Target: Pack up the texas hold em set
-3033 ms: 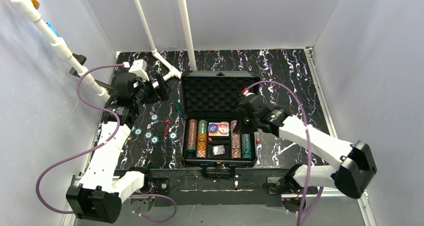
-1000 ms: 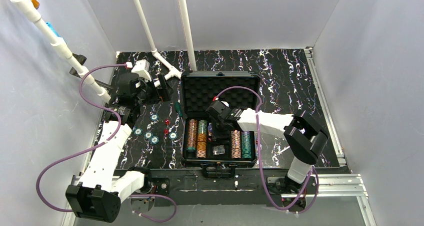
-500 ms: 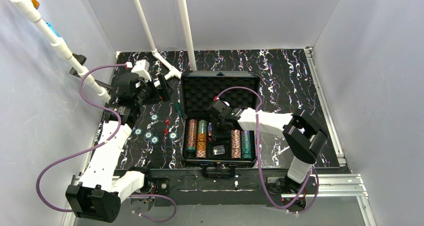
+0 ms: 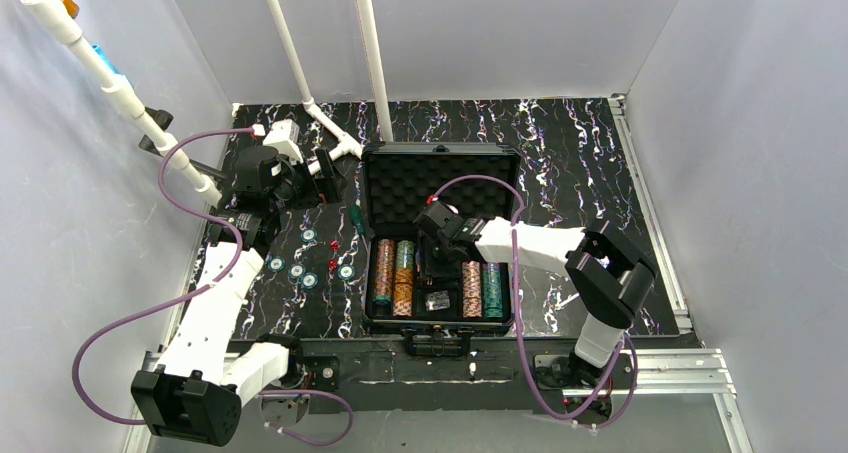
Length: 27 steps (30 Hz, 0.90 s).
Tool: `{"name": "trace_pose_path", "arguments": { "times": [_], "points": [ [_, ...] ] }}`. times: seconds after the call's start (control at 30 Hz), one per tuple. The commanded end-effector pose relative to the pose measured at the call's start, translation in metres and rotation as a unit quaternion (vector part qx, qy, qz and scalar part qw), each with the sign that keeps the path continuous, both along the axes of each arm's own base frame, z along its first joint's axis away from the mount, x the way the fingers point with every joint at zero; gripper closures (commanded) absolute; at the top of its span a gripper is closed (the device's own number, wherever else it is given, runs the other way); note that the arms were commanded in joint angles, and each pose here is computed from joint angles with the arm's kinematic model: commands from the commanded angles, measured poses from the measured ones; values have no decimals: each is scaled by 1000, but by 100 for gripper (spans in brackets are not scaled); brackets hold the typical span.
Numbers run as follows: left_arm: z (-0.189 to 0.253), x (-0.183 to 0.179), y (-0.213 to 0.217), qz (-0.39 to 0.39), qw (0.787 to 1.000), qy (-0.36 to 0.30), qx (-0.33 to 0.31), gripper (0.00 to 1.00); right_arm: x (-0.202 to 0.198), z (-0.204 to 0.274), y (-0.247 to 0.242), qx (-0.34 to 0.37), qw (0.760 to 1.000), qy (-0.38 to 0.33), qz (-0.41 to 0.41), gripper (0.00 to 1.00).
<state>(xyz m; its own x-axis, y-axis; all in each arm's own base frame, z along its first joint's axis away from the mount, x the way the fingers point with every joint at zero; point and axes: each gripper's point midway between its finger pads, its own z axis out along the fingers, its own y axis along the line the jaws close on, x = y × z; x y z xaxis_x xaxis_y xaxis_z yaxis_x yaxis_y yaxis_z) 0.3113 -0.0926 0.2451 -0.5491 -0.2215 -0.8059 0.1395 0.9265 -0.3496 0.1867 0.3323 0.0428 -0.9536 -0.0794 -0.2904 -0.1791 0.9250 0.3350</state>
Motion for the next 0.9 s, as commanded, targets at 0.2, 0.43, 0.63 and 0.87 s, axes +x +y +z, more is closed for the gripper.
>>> {"name": "trace_pose_path", "arguments": {
  "times": [0.2,0.43,0.63,0.87],
  "points": [
    [1,-1,-2,-4,1000,-1,2,0,4,8,-9,-4,1000,-24,-5,68],
    [0,-1,-1,-4,1000,0,3,0,-1,11,2,10,1000,-7,23,80],
    [-1,-1,-2,-5,1000,2,3,1,-2,18,4,13,999,33,30,99],
    [-3,0,-3,-6,1000,5,3,1,-7,15,-2,11,993,108,38,99]
  ]
}}
